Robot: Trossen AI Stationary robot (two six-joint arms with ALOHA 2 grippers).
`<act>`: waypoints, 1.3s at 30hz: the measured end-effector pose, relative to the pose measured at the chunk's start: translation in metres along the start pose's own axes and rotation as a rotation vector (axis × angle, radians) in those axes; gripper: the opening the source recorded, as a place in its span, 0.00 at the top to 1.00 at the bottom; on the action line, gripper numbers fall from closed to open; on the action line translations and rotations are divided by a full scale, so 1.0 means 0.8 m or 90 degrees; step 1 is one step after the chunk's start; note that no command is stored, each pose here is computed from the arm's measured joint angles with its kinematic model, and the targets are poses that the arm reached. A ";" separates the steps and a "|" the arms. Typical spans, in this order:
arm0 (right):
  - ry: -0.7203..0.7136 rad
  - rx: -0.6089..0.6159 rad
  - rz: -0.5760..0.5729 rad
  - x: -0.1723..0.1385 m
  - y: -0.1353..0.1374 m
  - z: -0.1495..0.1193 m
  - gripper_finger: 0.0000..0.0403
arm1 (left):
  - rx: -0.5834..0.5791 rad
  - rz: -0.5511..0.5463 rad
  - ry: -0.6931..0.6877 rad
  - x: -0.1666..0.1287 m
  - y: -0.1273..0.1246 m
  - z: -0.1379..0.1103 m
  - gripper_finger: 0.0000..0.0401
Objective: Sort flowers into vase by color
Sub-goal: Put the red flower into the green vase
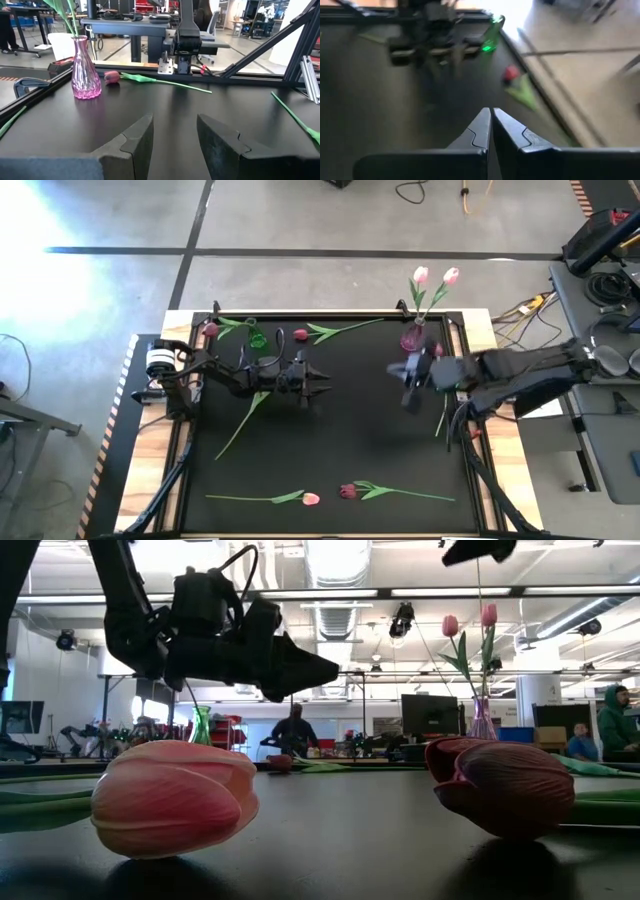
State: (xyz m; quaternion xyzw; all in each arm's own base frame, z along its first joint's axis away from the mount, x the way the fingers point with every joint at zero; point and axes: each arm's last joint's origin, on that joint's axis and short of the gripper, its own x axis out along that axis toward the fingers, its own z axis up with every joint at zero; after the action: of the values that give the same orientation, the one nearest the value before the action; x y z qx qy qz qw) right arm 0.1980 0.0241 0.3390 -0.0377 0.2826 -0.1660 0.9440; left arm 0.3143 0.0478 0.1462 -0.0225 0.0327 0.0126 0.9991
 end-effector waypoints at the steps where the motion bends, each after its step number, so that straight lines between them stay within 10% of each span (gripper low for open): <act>1: 0.013 0.010 0.013 0.005 0.011 -0.008 0.97 | 0.000 0.000 0.002 -0.001 0.000 -0.001 0.66; 17: 0.212 0.057 0.089 0.060 0.190 -0.090 0.95 | -0.002 0.000 0.014 -0.005 -0.001 -0.007 0.66; 27: 0.357 0.052 0.180 0.095 0.296 -0.106 0.70 | -0.008 -0.004 0.017 -0.006 -0.003 -0.008 0.66; 39: 0.457 0.027 0.168 0.137 0.337 -0.127 0.68 | -0.008 -0.024 0.021 -0.005 -0.015 -0.009 0.66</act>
State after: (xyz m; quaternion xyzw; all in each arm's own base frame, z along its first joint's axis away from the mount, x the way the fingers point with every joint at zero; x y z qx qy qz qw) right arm 0.3074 0.2439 0.1518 0.0787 0.5941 -0.0516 0.7989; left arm 0.3102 0.0356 0.1394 -0.0294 0.0489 -0.0061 0.9984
